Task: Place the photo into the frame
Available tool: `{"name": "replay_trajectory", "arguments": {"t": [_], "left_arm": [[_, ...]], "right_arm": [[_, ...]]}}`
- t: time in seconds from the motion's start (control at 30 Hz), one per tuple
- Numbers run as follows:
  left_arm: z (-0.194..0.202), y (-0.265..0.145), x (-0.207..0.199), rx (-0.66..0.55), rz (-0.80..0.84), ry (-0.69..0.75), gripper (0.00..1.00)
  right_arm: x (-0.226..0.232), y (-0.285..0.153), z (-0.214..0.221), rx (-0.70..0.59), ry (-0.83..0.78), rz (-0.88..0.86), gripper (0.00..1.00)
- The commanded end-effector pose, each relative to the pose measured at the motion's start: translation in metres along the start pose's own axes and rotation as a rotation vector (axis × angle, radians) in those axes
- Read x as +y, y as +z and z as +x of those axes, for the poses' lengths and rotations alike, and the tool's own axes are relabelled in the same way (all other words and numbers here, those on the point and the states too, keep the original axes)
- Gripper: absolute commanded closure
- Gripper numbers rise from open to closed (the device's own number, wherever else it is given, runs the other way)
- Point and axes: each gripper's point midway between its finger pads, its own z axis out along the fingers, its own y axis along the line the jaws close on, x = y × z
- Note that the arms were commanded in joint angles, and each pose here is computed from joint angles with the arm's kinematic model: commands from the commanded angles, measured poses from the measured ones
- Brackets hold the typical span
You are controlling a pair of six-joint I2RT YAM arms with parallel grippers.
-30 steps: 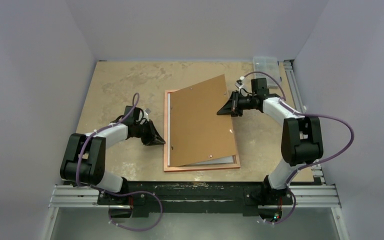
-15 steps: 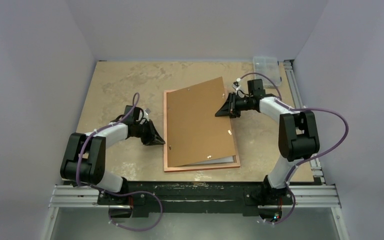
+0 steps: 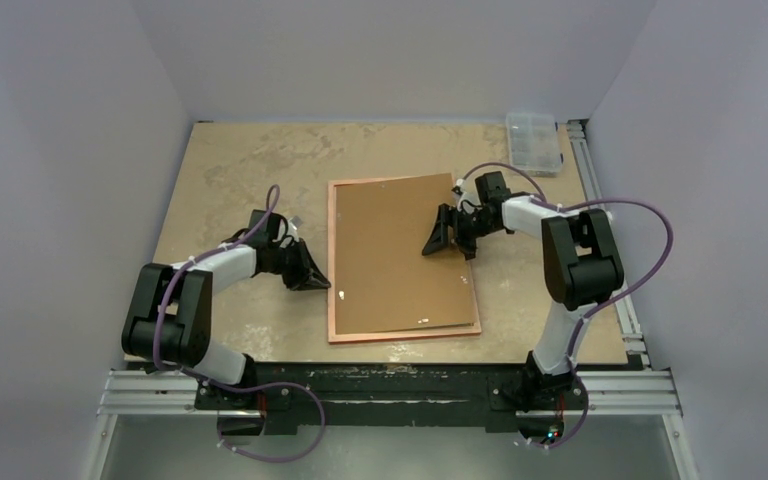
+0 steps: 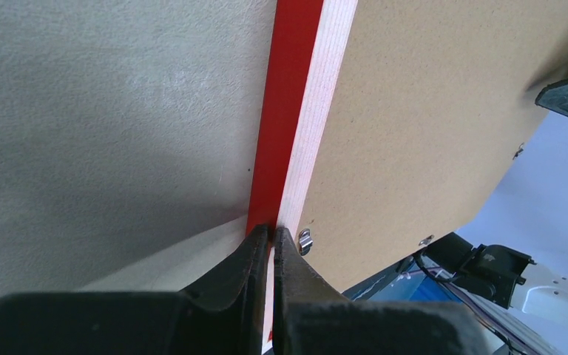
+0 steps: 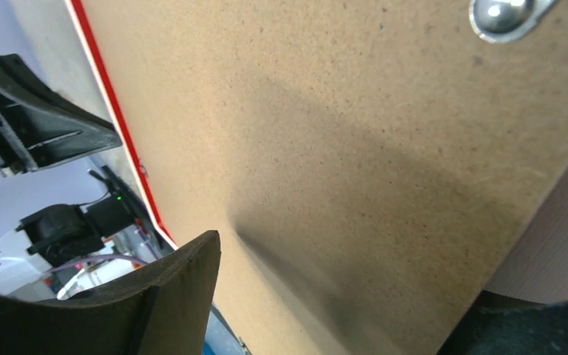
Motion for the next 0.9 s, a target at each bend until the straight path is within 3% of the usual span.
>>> {"name": "replay_trajectory", "arguments": {"t": [0.0, 0.3, 0.87], "left_arm": [[-0.003, 0.010, 0.020, -0.018, -0.090, 0.032, 1.00], [-0.002, 0.012, 0.022, -0.014, -0.096, 0.028, 1.00], [-0.003, 0.012, 0.023, -0.012, -0.105, 0.021, 1.00]], "right_arm": [[0.003, -0.002, -0.006, -0.008, -0.083, 0.100, 0.33], [-0.005, -0.001, -0.006, 0.021, -0.142, 0.247, 0.29], [-0.021, -0.030, -0.016, -0.050, -0.169, 0.471, 0.15]]}}
